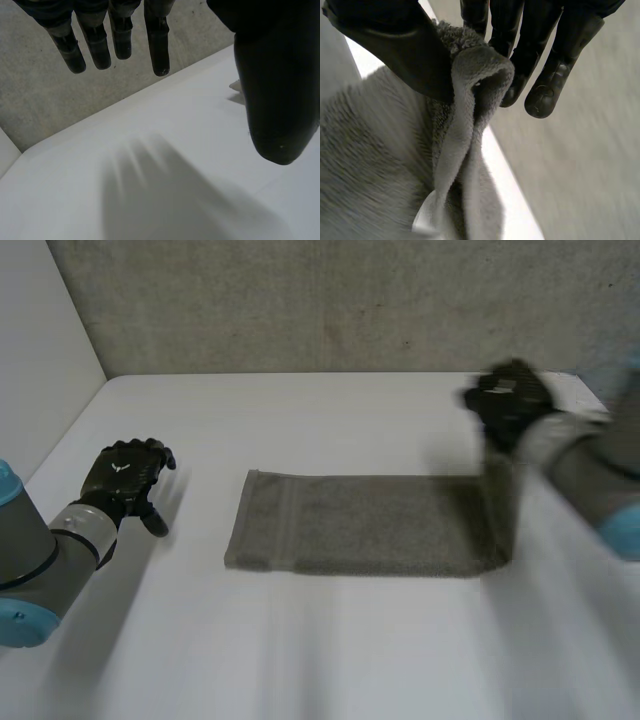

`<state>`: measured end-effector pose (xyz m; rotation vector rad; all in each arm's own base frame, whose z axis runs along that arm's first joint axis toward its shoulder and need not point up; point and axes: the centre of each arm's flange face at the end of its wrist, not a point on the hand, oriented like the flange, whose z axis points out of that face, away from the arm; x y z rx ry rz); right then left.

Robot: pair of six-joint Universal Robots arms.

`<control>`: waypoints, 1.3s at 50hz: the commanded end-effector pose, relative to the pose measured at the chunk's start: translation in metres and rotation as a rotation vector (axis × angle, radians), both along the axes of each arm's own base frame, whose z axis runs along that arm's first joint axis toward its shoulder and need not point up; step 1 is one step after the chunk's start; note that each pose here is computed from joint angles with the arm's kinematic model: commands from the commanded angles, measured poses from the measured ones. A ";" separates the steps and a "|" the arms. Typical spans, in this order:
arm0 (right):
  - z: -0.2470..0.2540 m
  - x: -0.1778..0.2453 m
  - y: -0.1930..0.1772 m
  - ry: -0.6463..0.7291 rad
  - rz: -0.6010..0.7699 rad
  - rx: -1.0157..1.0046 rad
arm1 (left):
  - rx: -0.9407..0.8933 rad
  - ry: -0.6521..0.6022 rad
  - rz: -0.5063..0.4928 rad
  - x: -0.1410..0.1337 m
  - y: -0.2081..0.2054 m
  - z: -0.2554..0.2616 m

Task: Fold the towel.

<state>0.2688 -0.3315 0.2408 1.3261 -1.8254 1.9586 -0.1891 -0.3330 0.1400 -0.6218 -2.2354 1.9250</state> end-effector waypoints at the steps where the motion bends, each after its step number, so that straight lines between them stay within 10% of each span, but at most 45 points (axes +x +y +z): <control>1: -0.020 0.146 0.107 -0.026 0.319 -0.022 | 0.007 -0.001 -0.002 0.000 0.003 -0.001; 13: -0.091 0.175 0.148 0.153 0.299 0.170 | 0.018 -0.001 -0.002 0.001 0.008 -0.003; 34: -0.087 0.007 0.088 -0.154 0.024 0.373 | 0.035 -0.003 -0.096 -0.026 0.032 -0.008; 65: -0.129 0.005 0.081 -0.329 0.018 0.432 | 0.033 0.000 -0.149 -0.039 0.050 -0.001</control>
